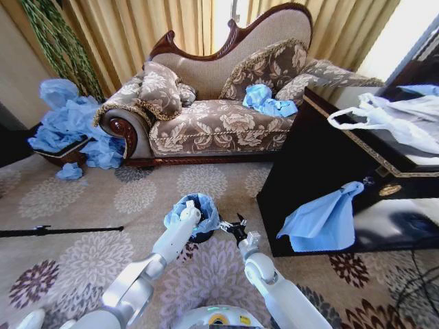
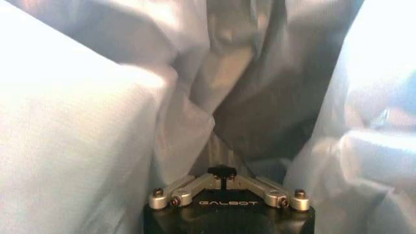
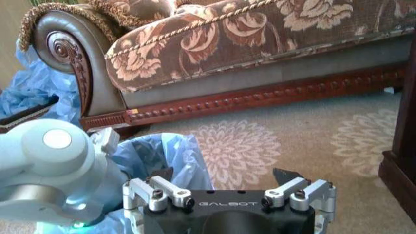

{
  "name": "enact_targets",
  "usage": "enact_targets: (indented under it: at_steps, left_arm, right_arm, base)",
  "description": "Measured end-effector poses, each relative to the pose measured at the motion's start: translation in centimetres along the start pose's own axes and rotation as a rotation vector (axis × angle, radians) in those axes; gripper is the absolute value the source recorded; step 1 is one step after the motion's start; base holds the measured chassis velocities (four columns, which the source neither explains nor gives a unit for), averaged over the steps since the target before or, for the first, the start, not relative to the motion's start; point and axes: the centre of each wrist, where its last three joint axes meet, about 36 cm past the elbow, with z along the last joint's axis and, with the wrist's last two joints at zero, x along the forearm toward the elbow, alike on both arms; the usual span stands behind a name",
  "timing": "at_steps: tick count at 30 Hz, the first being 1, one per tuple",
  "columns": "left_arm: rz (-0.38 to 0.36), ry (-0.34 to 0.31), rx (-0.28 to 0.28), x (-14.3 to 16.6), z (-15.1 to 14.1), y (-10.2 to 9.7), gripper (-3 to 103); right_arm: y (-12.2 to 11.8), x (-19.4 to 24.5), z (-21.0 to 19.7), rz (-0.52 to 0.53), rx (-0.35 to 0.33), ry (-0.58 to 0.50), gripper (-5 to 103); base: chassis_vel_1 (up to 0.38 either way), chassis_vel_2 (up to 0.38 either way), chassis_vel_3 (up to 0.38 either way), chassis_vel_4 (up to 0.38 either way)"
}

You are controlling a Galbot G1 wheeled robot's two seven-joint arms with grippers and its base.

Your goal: Place a garbage bag over the trash bin.

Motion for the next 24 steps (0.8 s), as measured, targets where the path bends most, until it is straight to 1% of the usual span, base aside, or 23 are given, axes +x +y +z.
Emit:
enact_targets:
  at_steps: [2,3,6,7,9,11,16,19,24]
  left_arm:
    - [-0.016,-0.022,0.000,0.2,-0.4,0.2,0]
    - [-0.016,-0.022,0.000,0.2,-0.4,0.2,0]
    - [-0.037,-0.051,0.003,0.4,-1.0,1.0,0]
    - [-0.037,-0.051,0.003,0.4,-1.0,1.0,0]
    - [-0.053,-0.075,0.004,0.5,-1.5,1.4,0]
    - [-0.057,-0.090,0.015,0.7,-2.3,1.4,0]
    - [-0.053,-0.100,0.021,0.8,-2.9,1.1,0]
    - [-0.040,-0.104,0.009,1.1,-2.8,0.6,0]
    - [0.030,-0.075,-0.019,2.7,-1.0,-0.6,0]
  right_arm:
    - [0.1,-0.1,0.0,0.000,-0.002,-0.001,100]
    - [0.1,-0.1,0.0,0.000,-0.002,-0.001,100]
    - [0.2,-0.2,0.1,0.001,-0.006,0.001,100]
    - [0.2,-0.2,0.1,0.001,-0.006,0.001,100]
    - [0.4,-0.2,0.3,0.000,-0.009,0.005,100]
    - [0.5,-0.2,0.4,-0.001,-0.011,0.006,100]
    - [0.6,-0.4,0.3,-0.002,-0.012,0.004,100]
    - [0.6,-0.4,0.2,-0.002,-0.011,0.004,100]
    - [0.3,-0.3,0.1,0.001,-0.007,0.003,100]
  base:
    - [0.000,0.000,0.000,0.000]
    - [0.000,0.000,0.000,0.000]
    - [0.000,0.000,0.000,0.000]
    - [0.000,0.000,0.000,0.000]
    - [0.000,0.000,0.000,0.000]
    - [0.000,0.000,0.000,0.000]
    - [0.000,0.000,0.000,0.000]
    - [0.000,0.000,0.000,0.000]
    - [0.000,0.000,0.000,0.000]
